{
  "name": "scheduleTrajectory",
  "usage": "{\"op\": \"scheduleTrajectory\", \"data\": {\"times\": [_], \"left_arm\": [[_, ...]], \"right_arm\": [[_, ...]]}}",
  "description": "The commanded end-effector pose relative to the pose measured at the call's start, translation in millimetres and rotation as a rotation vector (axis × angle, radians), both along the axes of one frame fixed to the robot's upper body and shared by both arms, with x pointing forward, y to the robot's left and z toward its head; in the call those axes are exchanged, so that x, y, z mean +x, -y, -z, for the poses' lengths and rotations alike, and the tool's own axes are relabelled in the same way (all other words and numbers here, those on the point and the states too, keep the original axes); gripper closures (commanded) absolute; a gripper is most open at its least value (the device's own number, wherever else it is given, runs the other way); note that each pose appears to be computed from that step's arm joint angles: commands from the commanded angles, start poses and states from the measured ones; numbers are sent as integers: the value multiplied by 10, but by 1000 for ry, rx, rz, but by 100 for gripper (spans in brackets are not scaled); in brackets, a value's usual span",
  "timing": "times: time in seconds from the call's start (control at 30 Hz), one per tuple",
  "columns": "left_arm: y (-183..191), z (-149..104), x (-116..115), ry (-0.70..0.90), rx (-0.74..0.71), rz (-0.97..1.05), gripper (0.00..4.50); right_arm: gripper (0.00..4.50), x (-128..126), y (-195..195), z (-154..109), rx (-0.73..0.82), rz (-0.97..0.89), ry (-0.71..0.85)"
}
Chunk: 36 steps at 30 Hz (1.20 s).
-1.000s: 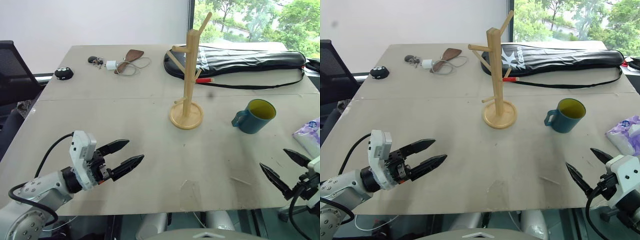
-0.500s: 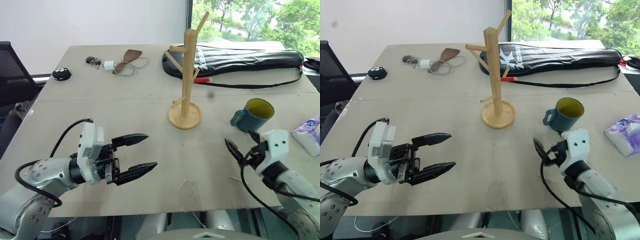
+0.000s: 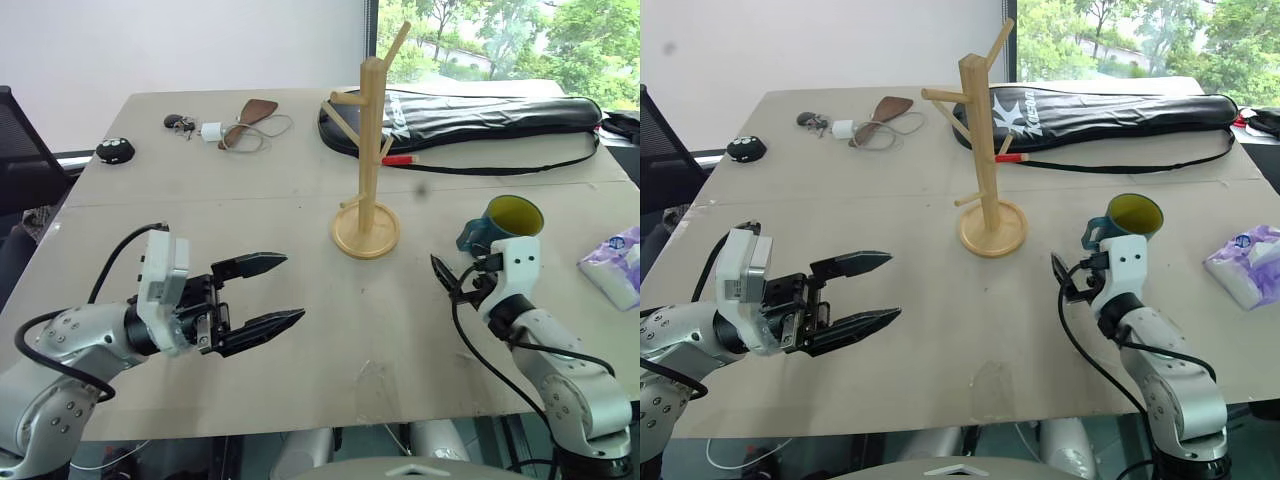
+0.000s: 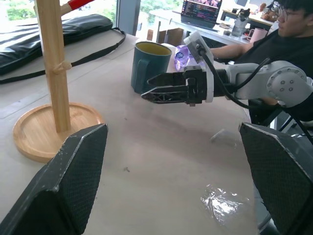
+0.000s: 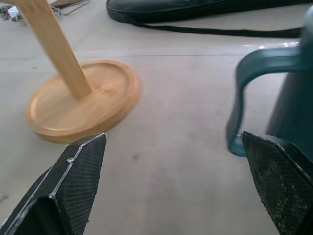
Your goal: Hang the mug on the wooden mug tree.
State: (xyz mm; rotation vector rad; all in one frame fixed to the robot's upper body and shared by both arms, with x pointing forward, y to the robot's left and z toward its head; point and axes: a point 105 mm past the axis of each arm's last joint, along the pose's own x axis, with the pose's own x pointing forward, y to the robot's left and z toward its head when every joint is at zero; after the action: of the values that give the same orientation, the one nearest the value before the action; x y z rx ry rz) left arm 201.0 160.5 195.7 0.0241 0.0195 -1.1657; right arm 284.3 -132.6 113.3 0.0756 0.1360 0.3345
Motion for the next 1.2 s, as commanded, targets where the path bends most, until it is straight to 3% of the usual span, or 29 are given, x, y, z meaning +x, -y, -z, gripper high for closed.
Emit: {"op": "scheduleTrajectory", "data": {"times": [0.03, 0.1, 1.0, 1.1, 1.2], "left_arm": [[22, -92, -36, 38, 3, 1, 3], [21, -92, -41, 35, 7, -3, 0], [62, -124, -71, 14, 23, -46, 0], [72, -113, -81, 15, 26, -48, 0], [66, -111, -84, 16, 27, -54, 0]], "right_arm": [[29, 67, -7, -73, -11, 13, 53], [87, 117, -8, -63, -13, 20, 58], [87, 421, 144, -97, 20, 162, 74], [215, 467, 161, -87, 18, 178, 81], [376, 502, 204, -93, 11, 187, 93]]}}
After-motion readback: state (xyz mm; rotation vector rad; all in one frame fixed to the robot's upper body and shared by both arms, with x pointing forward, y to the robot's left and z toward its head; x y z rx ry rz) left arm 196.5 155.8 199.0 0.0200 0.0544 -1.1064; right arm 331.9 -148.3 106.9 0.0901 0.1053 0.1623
